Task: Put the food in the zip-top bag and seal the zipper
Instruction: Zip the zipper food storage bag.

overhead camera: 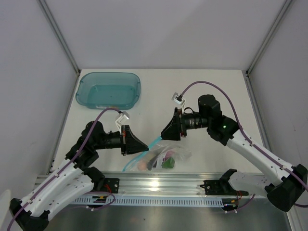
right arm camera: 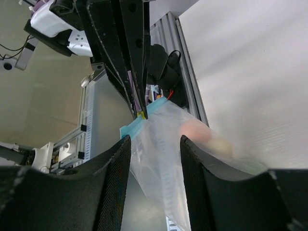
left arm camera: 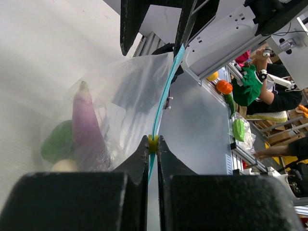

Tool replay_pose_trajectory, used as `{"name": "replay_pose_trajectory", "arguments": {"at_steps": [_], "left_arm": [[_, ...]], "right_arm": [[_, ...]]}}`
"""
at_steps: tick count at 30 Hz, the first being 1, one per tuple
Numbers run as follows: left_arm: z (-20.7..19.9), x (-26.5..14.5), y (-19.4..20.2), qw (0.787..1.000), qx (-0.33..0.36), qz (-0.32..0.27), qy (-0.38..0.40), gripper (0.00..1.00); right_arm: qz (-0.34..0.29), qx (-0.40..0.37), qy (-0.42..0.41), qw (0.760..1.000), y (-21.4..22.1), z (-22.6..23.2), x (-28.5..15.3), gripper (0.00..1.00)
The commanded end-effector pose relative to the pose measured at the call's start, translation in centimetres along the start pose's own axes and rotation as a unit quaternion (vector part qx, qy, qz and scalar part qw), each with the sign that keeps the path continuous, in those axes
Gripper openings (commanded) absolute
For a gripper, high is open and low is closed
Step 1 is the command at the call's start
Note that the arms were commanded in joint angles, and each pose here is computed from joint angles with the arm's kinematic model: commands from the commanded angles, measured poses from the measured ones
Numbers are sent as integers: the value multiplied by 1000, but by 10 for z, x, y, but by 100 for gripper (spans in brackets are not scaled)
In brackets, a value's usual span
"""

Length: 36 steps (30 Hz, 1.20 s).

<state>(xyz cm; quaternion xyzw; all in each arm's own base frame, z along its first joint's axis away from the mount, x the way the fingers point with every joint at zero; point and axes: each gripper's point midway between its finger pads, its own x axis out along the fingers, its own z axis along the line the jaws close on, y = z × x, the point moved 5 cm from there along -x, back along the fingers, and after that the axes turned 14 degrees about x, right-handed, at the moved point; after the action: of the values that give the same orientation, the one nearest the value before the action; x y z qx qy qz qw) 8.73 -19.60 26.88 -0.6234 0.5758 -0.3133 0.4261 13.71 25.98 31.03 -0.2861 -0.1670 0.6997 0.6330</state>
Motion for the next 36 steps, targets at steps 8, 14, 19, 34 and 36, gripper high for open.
{"name": "replay_pose_trajectory", "arguments": {"at_steps": [8,14,19,34,36], "left_arm": [[-4,-1,-7,1000,20,-11,15,1],[-5,-3,-8,1000,23,-11,12,0],[-4,-1,-9,1000,22,-10,14,1],[-7,-1,-10,1000,21,-9,20,1],[-6,-1,-10,1000,21,-9,20,1]], "right_arm": [[-78,-21,68,994,-22,-2,-18,51],[-76,-28,54,995,-31,6,-27,51],[-33,-20,2,999,-19,13,-23,51],[46,-25,-16,998,4,20,24,32],[45,-23,-13,999,3,19,26,29]]}}
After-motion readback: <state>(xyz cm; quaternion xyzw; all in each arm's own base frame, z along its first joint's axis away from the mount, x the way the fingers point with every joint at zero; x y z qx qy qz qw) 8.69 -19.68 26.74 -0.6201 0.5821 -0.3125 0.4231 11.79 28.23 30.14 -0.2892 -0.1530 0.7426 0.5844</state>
